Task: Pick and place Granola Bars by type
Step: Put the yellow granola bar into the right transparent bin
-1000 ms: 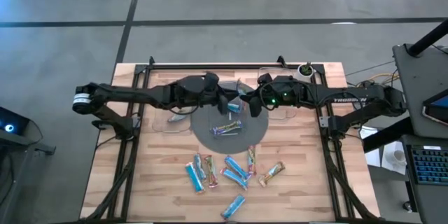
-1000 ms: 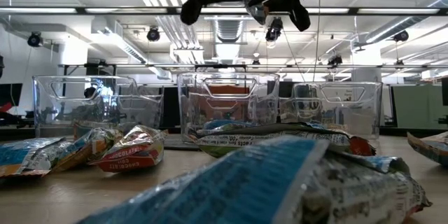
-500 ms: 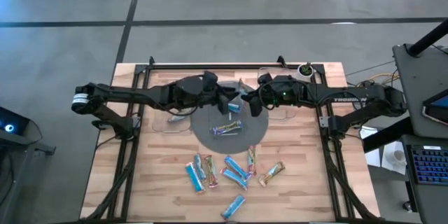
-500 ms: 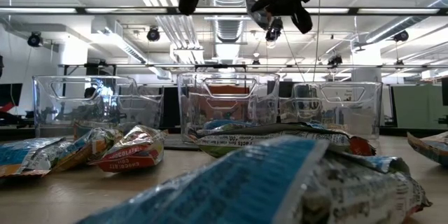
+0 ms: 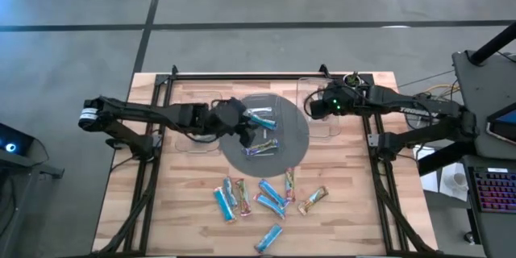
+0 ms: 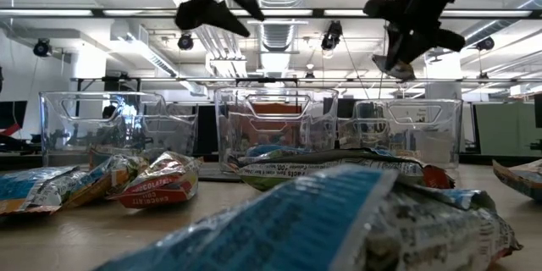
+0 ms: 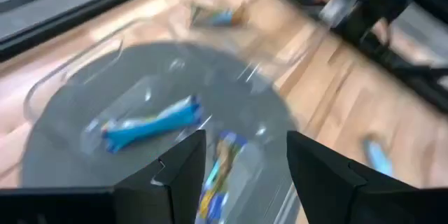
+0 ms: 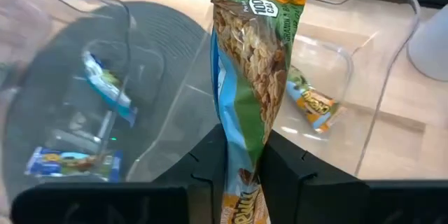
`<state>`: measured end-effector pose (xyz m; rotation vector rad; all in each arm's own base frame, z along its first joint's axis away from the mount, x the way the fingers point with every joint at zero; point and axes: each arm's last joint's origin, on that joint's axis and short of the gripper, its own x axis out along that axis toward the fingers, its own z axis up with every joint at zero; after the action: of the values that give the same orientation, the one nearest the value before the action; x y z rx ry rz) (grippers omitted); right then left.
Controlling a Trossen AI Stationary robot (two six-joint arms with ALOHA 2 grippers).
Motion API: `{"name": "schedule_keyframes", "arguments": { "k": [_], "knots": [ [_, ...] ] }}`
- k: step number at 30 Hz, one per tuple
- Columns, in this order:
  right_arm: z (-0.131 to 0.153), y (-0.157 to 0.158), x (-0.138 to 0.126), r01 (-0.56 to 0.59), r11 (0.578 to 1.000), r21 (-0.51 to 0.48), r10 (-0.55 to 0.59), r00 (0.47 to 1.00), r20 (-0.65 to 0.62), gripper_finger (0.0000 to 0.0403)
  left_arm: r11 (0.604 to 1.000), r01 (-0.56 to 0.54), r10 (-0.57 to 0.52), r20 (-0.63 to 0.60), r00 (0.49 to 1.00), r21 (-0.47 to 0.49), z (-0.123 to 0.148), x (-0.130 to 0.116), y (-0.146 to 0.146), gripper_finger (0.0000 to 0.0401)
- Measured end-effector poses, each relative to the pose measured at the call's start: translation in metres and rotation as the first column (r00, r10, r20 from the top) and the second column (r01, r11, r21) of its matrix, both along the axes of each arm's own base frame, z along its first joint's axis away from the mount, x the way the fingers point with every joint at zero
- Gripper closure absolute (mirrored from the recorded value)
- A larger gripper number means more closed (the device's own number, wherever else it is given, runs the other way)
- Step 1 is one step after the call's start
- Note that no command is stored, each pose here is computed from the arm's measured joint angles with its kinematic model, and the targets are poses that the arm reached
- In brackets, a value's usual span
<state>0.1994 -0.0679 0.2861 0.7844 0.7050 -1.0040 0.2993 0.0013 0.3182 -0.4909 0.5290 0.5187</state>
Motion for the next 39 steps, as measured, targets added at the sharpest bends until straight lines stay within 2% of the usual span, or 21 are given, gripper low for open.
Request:
{"name": "schedule_keyframes", "arguments": {
  "k": [10, 13, 16, 18, 21, 23, 26, 28, 30, 33, 36, 37, 39],
  "knots": [
    [-0.025, -0.018, 0.007, 0.006, 1.0, 0.016, -0.004, 0.985, -0.17, 0.0229, 0.998, -0.012, -0.004, -0.256, 0.967, -0.062, -0.018, -0.024, -0.025, 0.022],
    [-0.02, -0.014, 0.01, -0.063, 0.998, -0.011, 0.061, 0.986, -0.158, 0.0208, 0.998, 0.001, -0.022, -0.325, 0.946, -0.064, -0.022, -0.031, -0.035, 0.022],
    [-0.012, -0.003, 0.014, -0.221, 0.973, -0.065, 0.209, 0.965, -0.156, 0.0196, 0.992, 0.122, -0.12, -0.401, 0.908, -0.021, -0.028, -0.038, -0.049, 0.022],
    [-0.008, 0.008, 0.016, -0.373, 0.924, -0.088, 0.354, 0.918, -0.177, 0.0192, 0.968, 0.249, -0.217, -0.468, 0.857, 0.007, -0.036, -0.043, -0.059, 0.022],
    [-0.006, 0.026, 0.019, -0.567, 0.819, -0.09, 0.539, 0.813, -0.218, 0.0191, 0.915, 0.404, -0.334, -0.542, 0.771, 0.01, -0.049, -0.051, -0.071, 0.022],
    [-0.008, 0.037, 0.018, -0.637, 0.768, -0.069, 0.604, 0.755, -0.254, 0.0192, 0.882, 0.471, -0.397, -0.568, 0.721, -0.019, -0.057, -0.055, -0.077, 0.022],
    [-0.012, 0.052, 0.016, -0.693, 0.721, -0.008, 0.664, 0.694, -0.278, 0.0193, 0.855, 0.515, -0.447, -0.591, 0.671, -0.061, -0.068, -0.061, -0.086, 0.022],
    [-0.014, 0.064, 0.013, -0.725, 0.687, 0.05, 0.707, 0.651, -0.276, 0.0193, 0.845, 0.529, -0.462, -0.599, 0.654, -0.076, -0.073, -0.065, -0.091, 0.022],
    [-0.015, 0.079, 0.01, -0.772, 0.628, 0.098, 0.764, 0.588, -0.267, 0.0193, 0.836, 0.543, -0.471, -0.609, 0.638, -0.078, -0.077, -0.068, -0.094, 0.022],
    [-0.017, 0.104, 0.006, -0.856, 0.501, 0.127, 0.847, 0.455, -0.275, 0.0193, 0.836, 0.542, -0.469, -0.619, 0.629, -0.083, -0.082, -0.072, -0.097, 0.022],
    [-0.023, 0.126, 0.002, -0.933, 0.333, 0.136, 0.908, 0.279, -0.314, 0.0192, 0.851, 0.519, -0.453, -0.622, 0.639, -0.087, -0.086, -0.073, -0.097, 0.022],
    [-0.026, 0.132, 0.001, -0.946, 0.293, 0.139, 0.916, 0.236, -0.326, 0.0192, 0.854, 0.512, -0.449, -0.621, 0.643, -0.087, -0.087, -0.073, -0.097, 0.022],
    [-0.035, 0.142, 0.002, -0.956, 0.253, 0.147, 0.919, 0.19, -0.347, 0.0192, 0.859, 0.504, -0.444, -0.62, 0.647, -0.089, -0.088, -0.073, -0.097, 0.022]
  ]
}}
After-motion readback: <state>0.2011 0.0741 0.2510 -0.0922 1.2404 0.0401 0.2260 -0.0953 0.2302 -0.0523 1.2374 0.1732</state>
